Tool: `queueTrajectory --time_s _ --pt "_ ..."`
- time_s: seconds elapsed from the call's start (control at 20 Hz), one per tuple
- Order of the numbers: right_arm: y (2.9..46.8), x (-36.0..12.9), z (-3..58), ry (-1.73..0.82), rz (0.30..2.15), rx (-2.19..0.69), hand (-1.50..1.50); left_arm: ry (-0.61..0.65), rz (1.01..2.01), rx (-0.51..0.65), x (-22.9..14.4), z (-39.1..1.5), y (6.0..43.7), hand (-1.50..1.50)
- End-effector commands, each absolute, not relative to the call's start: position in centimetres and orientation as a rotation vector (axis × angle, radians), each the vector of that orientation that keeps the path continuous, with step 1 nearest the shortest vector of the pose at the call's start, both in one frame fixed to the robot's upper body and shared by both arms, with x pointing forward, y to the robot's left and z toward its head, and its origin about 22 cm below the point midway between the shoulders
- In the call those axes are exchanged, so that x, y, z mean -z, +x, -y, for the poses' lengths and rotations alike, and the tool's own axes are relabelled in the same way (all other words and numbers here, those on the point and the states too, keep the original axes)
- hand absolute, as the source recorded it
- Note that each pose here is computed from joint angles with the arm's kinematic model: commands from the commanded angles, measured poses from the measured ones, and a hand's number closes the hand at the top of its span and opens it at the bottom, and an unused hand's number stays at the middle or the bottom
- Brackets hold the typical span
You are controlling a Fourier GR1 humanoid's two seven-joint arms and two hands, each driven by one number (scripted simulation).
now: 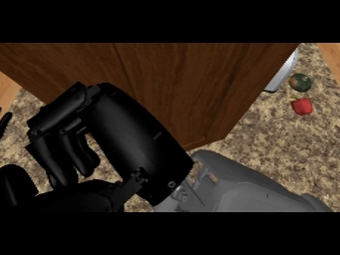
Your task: Pick up the wine, place it into the cabinet and close the cabinet
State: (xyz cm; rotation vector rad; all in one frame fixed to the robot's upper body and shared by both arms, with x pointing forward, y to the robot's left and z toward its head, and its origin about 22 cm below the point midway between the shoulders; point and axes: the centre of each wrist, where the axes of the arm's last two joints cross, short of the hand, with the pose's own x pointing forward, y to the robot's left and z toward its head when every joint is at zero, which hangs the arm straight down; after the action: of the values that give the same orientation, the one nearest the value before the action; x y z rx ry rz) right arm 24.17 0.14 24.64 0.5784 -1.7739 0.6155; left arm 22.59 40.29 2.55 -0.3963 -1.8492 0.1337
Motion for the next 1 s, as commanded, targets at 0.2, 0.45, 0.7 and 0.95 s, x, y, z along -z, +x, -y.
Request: queueTrajectory --time_s 0.2,0.45,0.7,0.95 --pt "29.9 -22.7 0.4 0.597 1.694 -0.494 1.50 -0.369 1.862 -0.153 -1.9 -40.8 23.1 -1.50" --pt "32.1 -19.4 2.1 0.541 1.687 -0.490 1.50 -0.377 1.851 -0.136 -3.1 -40.7 22.7 -1.50" --pt "34.9 -18.0 3.6 0.476 1.691 -0.488 1.50 -0.368 1.851 -0.152 -2.7 -42.4 22.6 -1.50" --pt "37.2 -16.2 4.6 0.449 1.709 -0.503 1.50 -0.390 1.856 -0.138 -2.9 -40.7 24.0 -1.50"
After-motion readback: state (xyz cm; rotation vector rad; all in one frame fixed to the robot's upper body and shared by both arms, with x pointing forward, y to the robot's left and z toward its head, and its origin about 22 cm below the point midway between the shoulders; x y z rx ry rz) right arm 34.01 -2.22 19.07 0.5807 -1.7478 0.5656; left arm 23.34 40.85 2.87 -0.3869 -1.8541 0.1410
